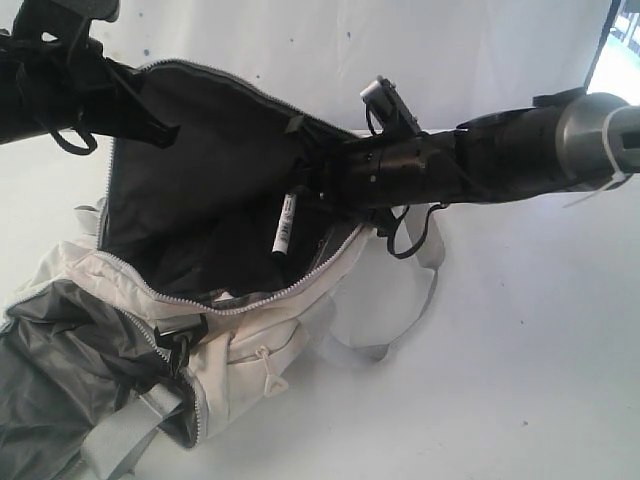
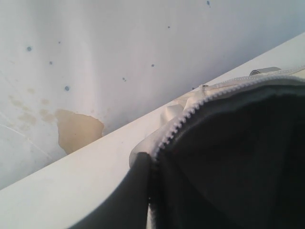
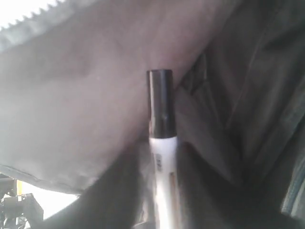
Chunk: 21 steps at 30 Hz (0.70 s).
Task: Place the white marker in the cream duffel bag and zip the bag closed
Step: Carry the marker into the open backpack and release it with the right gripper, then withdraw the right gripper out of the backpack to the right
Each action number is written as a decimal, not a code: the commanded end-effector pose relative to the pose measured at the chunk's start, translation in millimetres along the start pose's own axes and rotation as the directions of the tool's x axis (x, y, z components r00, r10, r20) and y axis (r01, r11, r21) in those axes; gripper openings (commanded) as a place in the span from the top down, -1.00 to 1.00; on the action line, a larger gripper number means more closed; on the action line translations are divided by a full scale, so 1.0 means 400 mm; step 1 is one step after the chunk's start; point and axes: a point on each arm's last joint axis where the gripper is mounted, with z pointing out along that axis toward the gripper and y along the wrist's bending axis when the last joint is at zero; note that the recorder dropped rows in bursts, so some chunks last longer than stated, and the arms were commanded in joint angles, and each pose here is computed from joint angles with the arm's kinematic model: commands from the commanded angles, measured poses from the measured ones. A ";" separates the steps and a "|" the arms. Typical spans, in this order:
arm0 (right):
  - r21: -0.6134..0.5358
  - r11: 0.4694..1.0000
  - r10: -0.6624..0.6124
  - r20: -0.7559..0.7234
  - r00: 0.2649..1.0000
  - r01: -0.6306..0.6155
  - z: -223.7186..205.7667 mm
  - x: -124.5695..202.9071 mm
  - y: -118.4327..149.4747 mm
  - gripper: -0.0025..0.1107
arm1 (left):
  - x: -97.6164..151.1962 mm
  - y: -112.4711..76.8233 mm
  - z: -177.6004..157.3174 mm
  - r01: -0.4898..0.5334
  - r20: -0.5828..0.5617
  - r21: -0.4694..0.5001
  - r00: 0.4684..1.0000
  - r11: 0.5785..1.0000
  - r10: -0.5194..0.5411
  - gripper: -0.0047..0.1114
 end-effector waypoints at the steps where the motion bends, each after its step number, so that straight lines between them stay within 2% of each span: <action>1: -0.016 1.000 -0.022 0.003 1.000 0.023 -0.001 -0.004 0.011 -0.05 | -0.005 0.009 0.000 0.021 0.005 -0.020 1.000 1.000 -0.021 0.92; 3: -0.016 1.000 -0.022 0.003 1.000 0.023 -0.001 -0.004 0.011 -0.29 | -0.005 0.009 0.000 0.021 0.005 -0.020 1.000 1.000 -0.021 0.92; 5: -0.024 0.999 -0.023 -0.004 1.000 0.023 -0.001 -0.003 0.013 -0.38 | -0.005 0.009 0.000 0.021 0.005 -0.020 1.000 1.000 -0.021 0.92; 11: -0.079 0.996 -0.046 -0.048 0.998 0.042 -0.011 0.007 0.034 -0.38 | -0.005 0.009 0.000 0.021 0.005 -0.020 1.000 1.000 -0.021 0.92; 16: -0.067 0.972 -0.230 -0.082 0.970 0.225 -0.065 0.013 0.078 -0.38 | -0.004 0.003 0.000 0.021 0.003 0.007 1.000 1.000 -0.021 0.92; 21: -0.014 0.925 -0.373 -0.210 0.904 0.379 -0.124 0.038 0.100 -0.35 | -0.004 0.000 0.000 0.021 0.002 0.018 1.000 1.000 -0.021 0.92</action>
